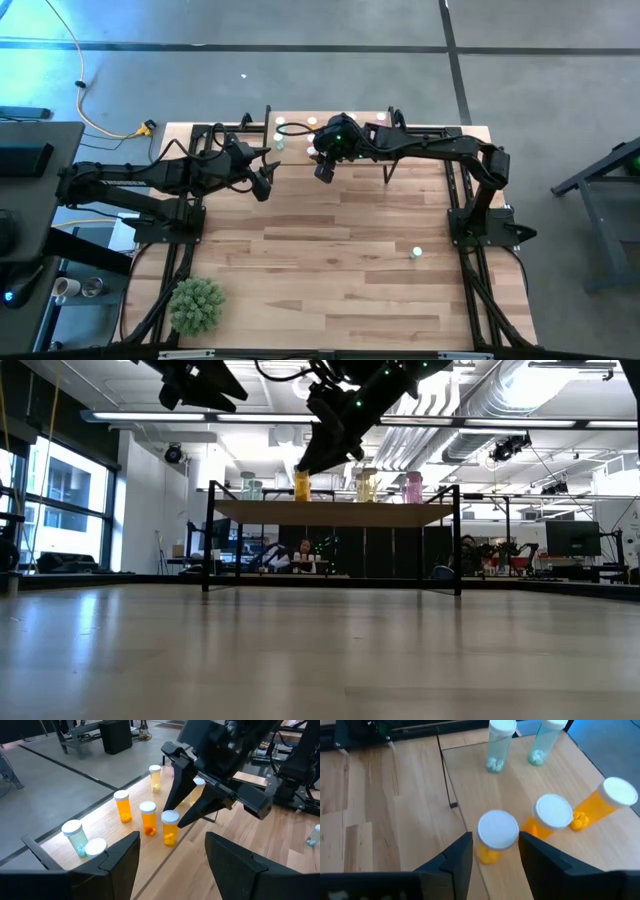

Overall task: Pick and place medicine bottles onto shelf by color
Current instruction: Adjust the violet pill bottle on the shelf

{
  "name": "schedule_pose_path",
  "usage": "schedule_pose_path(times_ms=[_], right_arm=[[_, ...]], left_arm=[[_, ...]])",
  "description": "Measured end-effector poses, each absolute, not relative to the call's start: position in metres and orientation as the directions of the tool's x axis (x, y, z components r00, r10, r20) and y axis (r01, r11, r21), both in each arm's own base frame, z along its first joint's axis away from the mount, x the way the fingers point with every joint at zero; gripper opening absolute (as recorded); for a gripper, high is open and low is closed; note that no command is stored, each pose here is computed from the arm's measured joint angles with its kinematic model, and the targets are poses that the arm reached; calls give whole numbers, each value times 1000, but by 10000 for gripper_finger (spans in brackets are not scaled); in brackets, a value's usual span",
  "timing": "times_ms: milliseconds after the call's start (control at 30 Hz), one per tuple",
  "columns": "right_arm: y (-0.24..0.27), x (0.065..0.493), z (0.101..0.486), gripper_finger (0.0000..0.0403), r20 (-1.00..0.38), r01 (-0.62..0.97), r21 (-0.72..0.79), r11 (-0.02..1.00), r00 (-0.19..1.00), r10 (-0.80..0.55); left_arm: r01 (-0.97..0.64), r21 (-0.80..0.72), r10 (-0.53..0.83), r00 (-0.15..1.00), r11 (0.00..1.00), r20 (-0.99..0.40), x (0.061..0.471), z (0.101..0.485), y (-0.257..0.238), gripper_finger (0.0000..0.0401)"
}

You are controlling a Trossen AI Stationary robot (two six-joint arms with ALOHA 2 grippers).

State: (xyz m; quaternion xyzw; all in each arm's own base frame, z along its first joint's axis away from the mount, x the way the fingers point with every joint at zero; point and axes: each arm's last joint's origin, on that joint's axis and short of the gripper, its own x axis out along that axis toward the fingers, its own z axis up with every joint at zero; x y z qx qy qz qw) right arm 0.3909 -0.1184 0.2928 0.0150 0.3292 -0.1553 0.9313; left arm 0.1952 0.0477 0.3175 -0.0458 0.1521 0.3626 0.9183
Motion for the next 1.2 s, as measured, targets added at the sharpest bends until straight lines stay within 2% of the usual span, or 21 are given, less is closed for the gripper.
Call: schedule_pose_path(times_ms=[600,1200], right_arm=[[-114,367,334,149,-538,355,-26,935,783,-313],[-97,284,423,149,-319,594,23,804,766,-558]], left_arm=[[-675,49,651,686,736,-324,195,316,48,211],[-671,136,675,671,729,-306,195,318,48,211]])
